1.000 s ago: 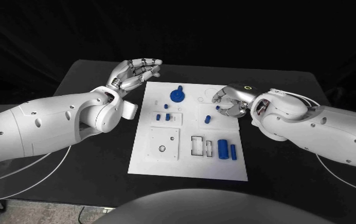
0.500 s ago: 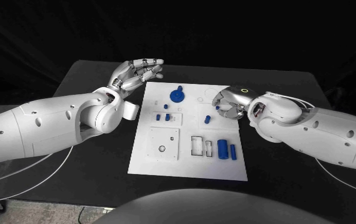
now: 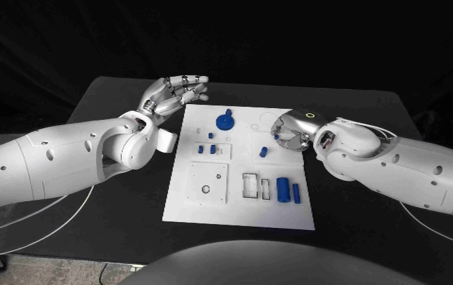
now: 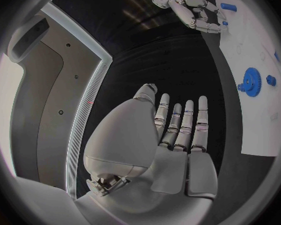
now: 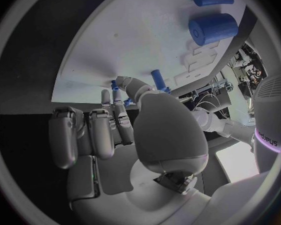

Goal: Assemble the parts on the task board

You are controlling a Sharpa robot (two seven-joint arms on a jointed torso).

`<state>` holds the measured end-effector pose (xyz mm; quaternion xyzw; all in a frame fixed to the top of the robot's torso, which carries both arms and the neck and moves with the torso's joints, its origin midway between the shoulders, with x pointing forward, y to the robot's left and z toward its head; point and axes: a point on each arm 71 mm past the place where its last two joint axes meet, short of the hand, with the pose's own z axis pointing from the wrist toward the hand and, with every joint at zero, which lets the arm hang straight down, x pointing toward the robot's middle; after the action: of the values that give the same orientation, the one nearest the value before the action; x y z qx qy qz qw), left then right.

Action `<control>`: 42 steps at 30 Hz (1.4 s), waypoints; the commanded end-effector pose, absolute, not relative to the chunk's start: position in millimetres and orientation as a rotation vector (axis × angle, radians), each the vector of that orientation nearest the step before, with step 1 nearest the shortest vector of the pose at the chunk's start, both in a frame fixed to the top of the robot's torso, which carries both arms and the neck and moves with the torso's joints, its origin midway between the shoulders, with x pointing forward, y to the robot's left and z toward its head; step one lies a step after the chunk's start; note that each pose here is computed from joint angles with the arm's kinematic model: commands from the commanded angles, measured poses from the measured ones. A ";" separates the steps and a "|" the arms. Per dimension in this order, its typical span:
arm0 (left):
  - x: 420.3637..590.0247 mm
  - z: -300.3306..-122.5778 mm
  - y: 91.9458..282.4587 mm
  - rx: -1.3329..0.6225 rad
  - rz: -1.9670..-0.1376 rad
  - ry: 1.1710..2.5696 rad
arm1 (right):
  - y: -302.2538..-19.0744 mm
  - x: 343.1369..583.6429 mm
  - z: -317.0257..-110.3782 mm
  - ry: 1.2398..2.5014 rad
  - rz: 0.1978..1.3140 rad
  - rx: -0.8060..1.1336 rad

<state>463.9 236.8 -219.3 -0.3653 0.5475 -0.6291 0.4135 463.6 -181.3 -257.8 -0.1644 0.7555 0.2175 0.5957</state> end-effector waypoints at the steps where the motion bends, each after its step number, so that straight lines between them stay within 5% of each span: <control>1: 464.0 -218.2 234.0 -0.915 -1.614 1.372 | -180.9 463.9 -259.4 1.750 0.499 -0.391; 42: 467.4 -223.0 229.5 -0.923 -1.608 1.395 | -186.4 468.1 -258.3 1.672 0.582 -0.320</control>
<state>467.6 231.3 -223.4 -0.3653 0.5517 -0.6298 0.4070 468.0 -187.1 -262.5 -0.1435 0.7398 0.2422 0.6111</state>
